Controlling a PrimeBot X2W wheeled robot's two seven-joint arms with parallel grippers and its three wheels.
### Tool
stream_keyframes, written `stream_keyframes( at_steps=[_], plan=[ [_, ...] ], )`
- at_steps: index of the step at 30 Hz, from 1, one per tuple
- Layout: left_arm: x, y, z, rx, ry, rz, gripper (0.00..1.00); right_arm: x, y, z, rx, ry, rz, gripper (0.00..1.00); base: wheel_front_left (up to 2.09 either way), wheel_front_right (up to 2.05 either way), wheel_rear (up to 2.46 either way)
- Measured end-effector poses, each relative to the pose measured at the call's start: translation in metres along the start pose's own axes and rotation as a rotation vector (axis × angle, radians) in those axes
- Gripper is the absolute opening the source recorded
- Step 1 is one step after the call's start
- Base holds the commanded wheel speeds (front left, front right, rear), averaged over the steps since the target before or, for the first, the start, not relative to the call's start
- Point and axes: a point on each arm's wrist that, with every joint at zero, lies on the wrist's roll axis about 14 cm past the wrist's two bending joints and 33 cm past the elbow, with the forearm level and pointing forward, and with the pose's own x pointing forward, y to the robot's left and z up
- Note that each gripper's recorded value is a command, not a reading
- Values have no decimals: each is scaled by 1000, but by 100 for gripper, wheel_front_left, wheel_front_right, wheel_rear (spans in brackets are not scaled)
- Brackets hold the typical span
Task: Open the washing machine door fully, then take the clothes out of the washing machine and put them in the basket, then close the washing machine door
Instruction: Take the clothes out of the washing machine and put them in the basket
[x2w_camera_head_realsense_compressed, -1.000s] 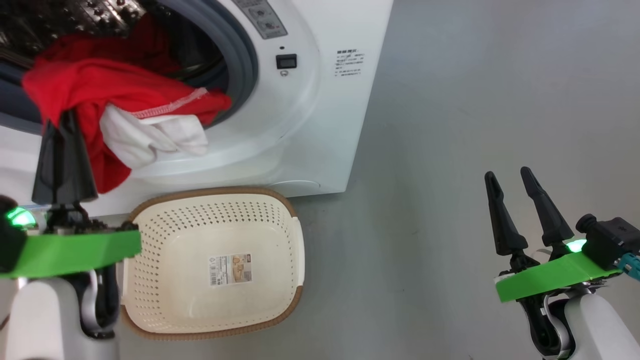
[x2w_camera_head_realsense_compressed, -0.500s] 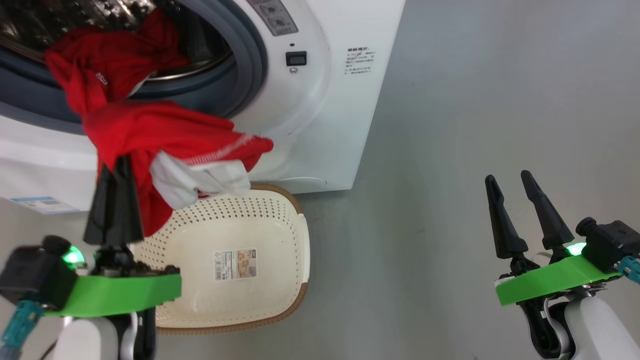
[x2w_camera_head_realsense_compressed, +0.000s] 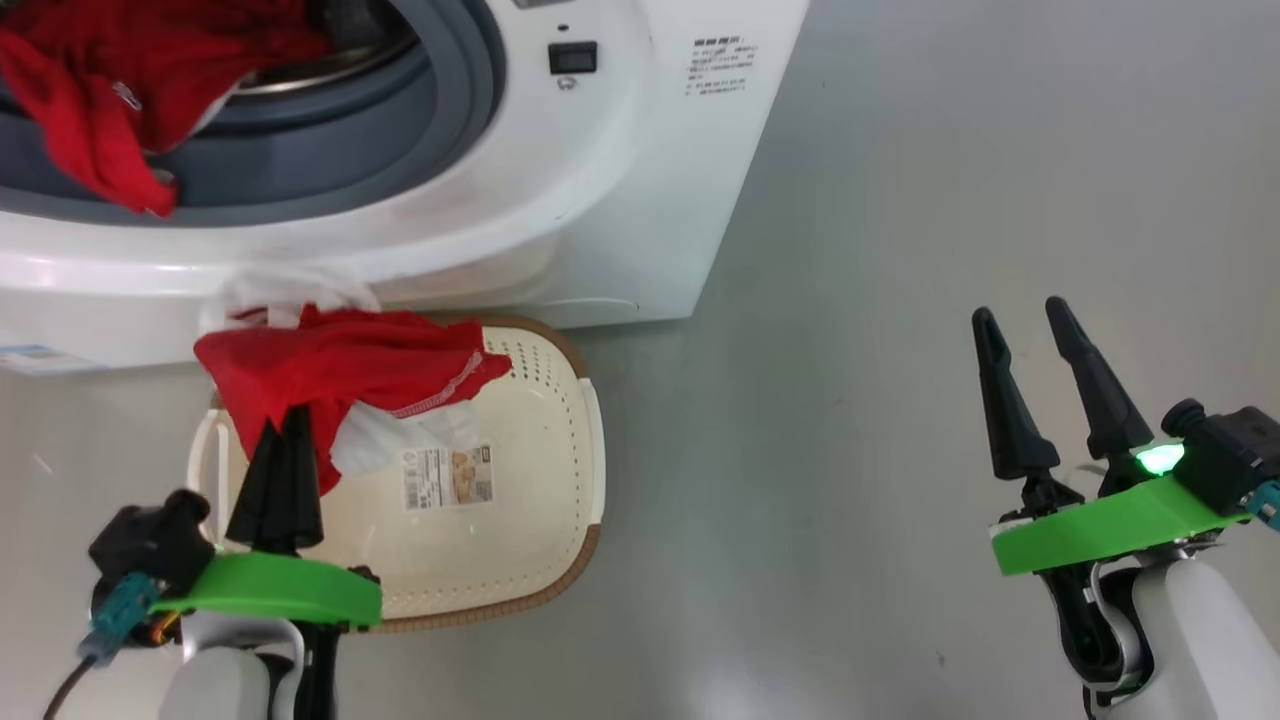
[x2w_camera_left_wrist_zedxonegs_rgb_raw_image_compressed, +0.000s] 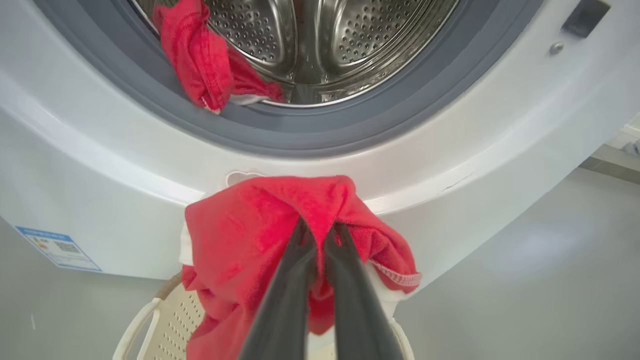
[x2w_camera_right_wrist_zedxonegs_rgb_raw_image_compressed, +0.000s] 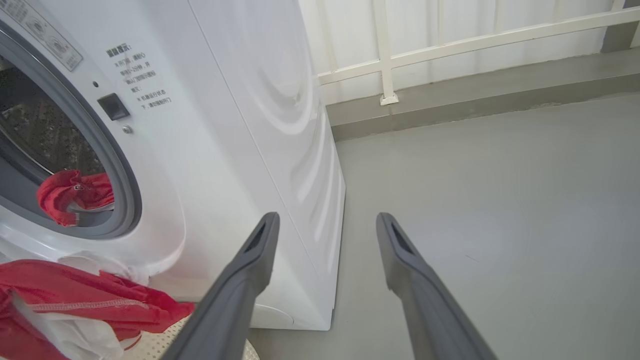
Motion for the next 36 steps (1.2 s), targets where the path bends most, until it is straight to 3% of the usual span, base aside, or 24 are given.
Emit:
stream_keyframes(
  at_steps=[18, 36],
  plan=[
    [29, 12, -141, 98, 423, -18, 0, 32, -24, -30, -10, 46, -45, 100, 0, 0, 0],
    [51, 26, -213, 180, 614, -47, 0, 43, -45, -74, -14, 130, -88, 100, 0, 0, 0]
  ],
)
